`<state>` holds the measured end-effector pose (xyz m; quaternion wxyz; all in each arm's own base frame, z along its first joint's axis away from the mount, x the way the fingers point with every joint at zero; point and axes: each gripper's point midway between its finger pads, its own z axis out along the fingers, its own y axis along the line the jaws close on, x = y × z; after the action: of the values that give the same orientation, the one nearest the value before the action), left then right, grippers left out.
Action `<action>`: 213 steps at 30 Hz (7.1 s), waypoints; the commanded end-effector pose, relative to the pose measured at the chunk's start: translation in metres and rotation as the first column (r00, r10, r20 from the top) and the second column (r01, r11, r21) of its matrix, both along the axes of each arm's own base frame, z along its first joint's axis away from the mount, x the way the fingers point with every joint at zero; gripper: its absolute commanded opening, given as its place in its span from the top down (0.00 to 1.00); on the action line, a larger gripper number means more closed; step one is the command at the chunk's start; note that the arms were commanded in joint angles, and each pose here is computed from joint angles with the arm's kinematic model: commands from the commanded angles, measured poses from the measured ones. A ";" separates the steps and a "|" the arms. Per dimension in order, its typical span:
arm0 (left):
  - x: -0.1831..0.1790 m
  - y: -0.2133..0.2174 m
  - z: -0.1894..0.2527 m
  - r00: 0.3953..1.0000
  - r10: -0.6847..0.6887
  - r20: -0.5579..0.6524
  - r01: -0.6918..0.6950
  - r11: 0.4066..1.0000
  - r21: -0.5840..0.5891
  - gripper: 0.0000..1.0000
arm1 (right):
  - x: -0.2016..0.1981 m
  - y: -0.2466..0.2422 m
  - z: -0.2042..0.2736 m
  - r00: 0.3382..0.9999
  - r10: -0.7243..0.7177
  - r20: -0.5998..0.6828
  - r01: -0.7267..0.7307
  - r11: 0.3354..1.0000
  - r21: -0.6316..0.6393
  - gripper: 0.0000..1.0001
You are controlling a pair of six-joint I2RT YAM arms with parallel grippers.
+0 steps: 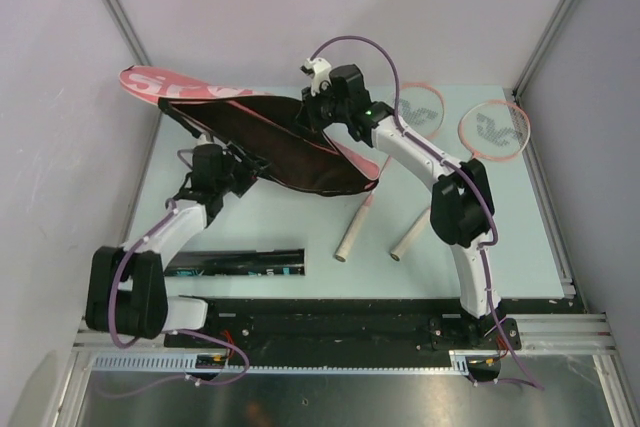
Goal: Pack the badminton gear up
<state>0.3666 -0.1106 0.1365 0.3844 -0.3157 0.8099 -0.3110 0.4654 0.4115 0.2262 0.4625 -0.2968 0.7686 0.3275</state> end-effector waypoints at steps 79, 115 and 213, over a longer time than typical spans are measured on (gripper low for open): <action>0.047 -0.012 0.043 0.967 -0.253 -0.018 0.252 0.950 0.187 1.00 | -0.052 -0.412 -0.176 -0.121 -0.962 -0.245 0.908 -0.008 -0.418 0.54; 0.059 -0.009 0.028 0.972 -0.228 -0.054 0.234 0.951 0.200 1.00 | -0.046 -0.415 -0.117 0.151 -0.929 0.338 0.888 -0.023 -0.460 1.00; -0.007 -0.093 0.056 0.816 -0.499 0.292 0.464 0.866 0.185 1.00 | -0.075 0.010 0.007 0.855 -0.062 0.515 0.272 0.899 -0.343 1.00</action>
<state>0.3541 -0.1958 0.1766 0.4107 -0.0334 0.8239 -0.3891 0.3812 0.4050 0.1727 0.5380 -0.5005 0.6780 -0.0212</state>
